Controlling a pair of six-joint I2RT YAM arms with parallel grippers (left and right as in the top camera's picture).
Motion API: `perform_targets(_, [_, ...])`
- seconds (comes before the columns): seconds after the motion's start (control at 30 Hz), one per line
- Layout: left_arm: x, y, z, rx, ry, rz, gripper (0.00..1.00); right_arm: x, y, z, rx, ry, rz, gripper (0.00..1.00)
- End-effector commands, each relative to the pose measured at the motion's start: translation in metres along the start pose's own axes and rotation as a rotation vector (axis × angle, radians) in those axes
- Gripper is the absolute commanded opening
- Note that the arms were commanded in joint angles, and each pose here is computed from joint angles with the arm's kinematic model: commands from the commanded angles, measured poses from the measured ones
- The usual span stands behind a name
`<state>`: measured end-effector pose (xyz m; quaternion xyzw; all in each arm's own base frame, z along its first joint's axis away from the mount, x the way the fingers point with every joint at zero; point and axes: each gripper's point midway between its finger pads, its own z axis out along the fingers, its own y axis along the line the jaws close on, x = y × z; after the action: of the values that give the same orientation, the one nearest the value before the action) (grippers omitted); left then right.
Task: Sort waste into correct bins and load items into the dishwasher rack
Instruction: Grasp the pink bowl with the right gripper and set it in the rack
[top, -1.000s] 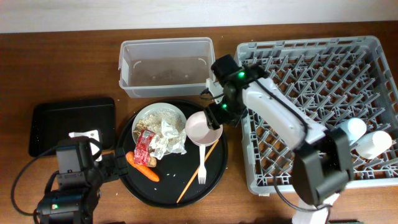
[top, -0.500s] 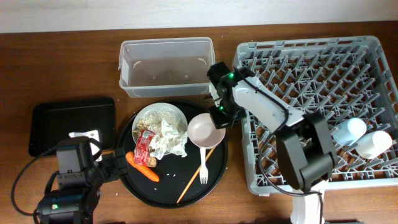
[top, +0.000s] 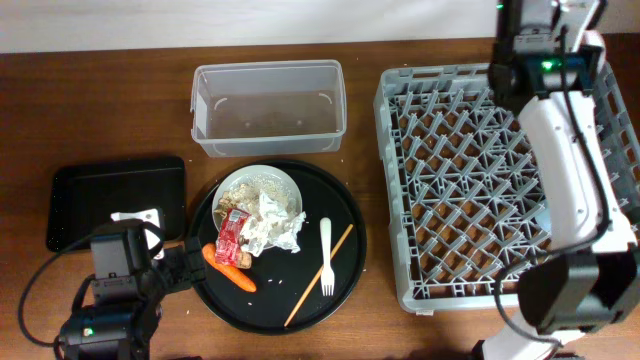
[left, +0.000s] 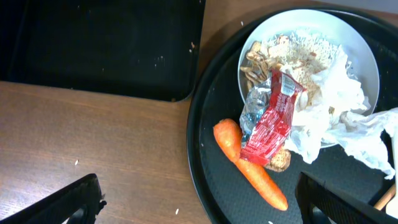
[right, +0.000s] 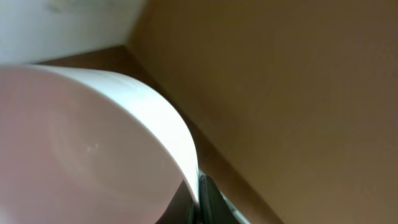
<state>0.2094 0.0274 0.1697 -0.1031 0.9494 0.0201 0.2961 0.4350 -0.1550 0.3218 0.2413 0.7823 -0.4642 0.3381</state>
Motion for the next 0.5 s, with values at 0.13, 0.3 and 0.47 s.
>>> perform_targets(0.13, [-0.006, -0.001, -0.005, 0.009, -0.021, -0.013, 0.99, 0.057, 0.006, 0.118, 0.189, 0.18, -0.039, 0.04])
perform_targets(0.3, [-0.006, -0.001, -0.005, 0.009, -0.022, -0.013, 0.99, 0.088, 0.052, 0.14, 0.158, 0.226, -0.123, 0.04])
perform_targets(0.47, [-0.006, -0.001, -0.005, 0.009, -0.022, -0.013, 0.99, 0.097, 0.081, 0.131, 0.089, 0.228, -0.164, 0.04])
